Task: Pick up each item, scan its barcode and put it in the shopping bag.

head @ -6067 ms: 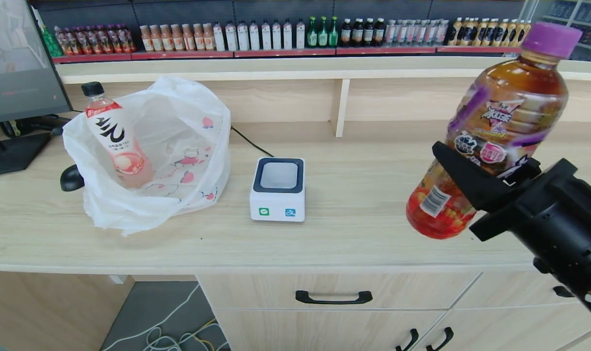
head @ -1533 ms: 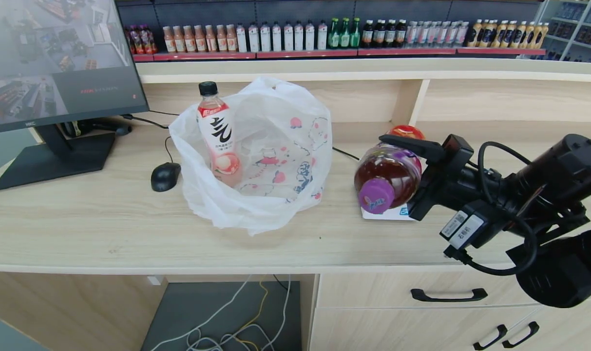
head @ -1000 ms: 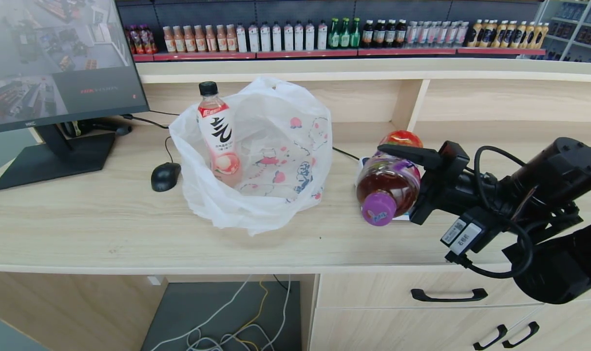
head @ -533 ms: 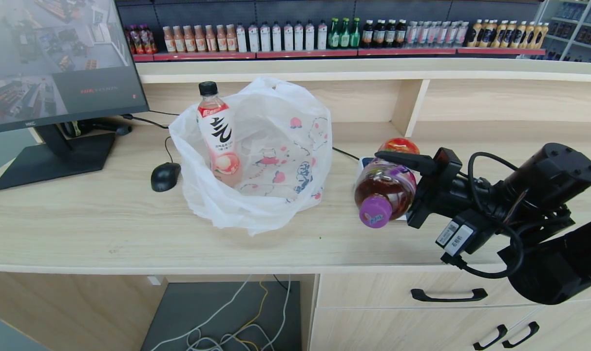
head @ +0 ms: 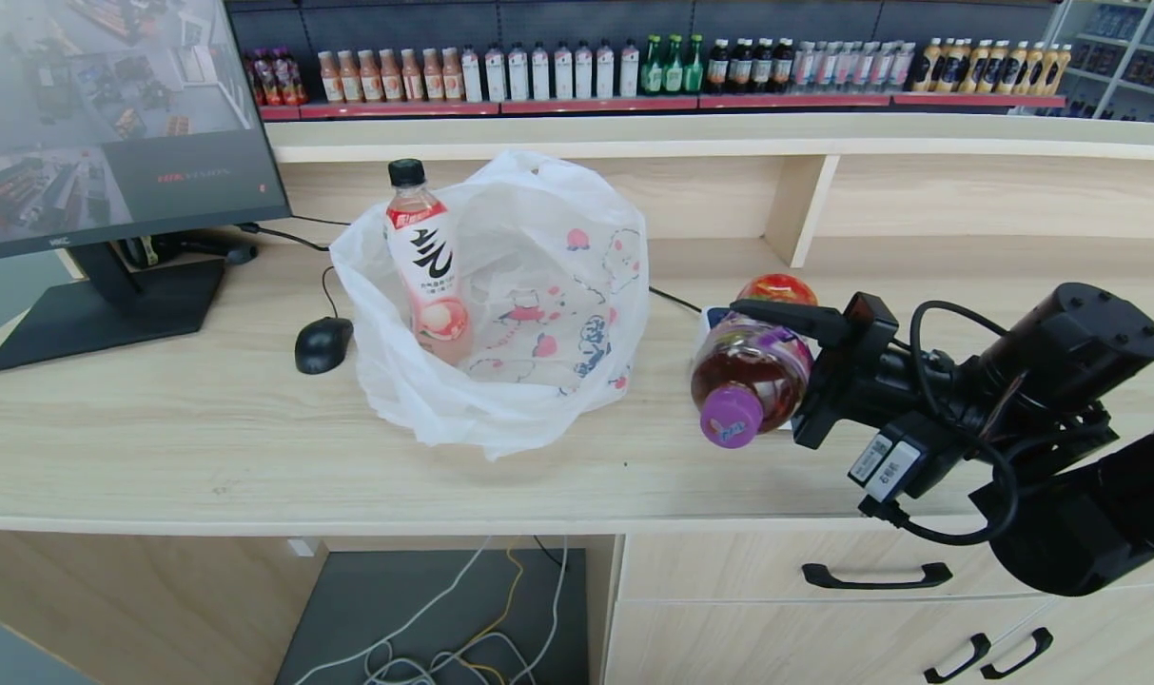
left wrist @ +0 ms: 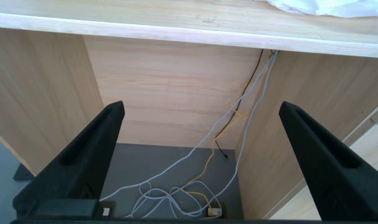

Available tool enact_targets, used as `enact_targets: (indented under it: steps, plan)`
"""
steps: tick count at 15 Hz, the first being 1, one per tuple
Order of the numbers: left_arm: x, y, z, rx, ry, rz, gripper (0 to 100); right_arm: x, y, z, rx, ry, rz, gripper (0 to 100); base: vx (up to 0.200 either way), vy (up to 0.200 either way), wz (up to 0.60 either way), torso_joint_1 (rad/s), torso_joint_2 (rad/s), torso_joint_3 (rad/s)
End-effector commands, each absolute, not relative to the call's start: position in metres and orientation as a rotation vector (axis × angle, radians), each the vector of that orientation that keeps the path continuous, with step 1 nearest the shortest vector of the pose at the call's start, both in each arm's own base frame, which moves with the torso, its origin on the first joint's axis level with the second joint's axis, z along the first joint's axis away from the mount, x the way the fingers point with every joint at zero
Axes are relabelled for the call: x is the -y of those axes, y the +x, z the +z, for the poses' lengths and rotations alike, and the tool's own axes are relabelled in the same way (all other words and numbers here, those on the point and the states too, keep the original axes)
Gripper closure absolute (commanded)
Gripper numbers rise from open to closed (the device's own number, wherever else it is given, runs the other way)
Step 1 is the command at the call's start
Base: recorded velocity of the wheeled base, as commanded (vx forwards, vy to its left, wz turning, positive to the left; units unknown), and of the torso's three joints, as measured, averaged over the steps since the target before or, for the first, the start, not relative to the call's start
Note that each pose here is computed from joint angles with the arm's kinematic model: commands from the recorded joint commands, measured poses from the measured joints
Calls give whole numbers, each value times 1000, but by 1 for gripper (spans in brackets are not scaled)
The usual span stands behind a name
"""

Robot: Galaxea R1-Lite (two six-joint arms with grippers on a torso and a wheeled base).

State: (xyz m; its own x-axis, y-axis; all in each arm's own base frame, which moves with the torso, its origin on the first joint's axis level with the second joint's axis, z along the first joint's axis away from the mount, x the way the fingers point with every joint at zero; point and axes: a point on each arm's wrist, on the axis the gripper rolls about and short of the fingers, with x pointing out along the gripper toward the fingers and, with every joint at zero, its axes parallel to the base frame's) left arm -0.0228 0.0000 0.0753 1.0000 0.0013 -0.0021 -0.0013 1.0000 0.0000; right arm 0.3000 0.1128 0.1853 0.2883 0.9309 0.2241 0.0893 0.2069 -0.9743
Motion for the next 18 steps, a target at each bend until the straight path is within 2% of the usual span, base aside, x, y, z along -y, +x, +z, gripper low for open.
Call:
enact_targets:
  steps: [1,14,18]
  plan:
    - [0,-23,75,-2,0,2,0,-113,300,186,1125,-1217,800,100,0,0,0,0,0,0]
    - [0,-23,75,-2,-2,2,0,-113,299,186,1124,-1216,801,100,0,0,0,0,0,0]
    - [0,-23,75,-2,0,2,0,-114,294,195,1153,-1214,790,100,0,0,0,0,0,0]
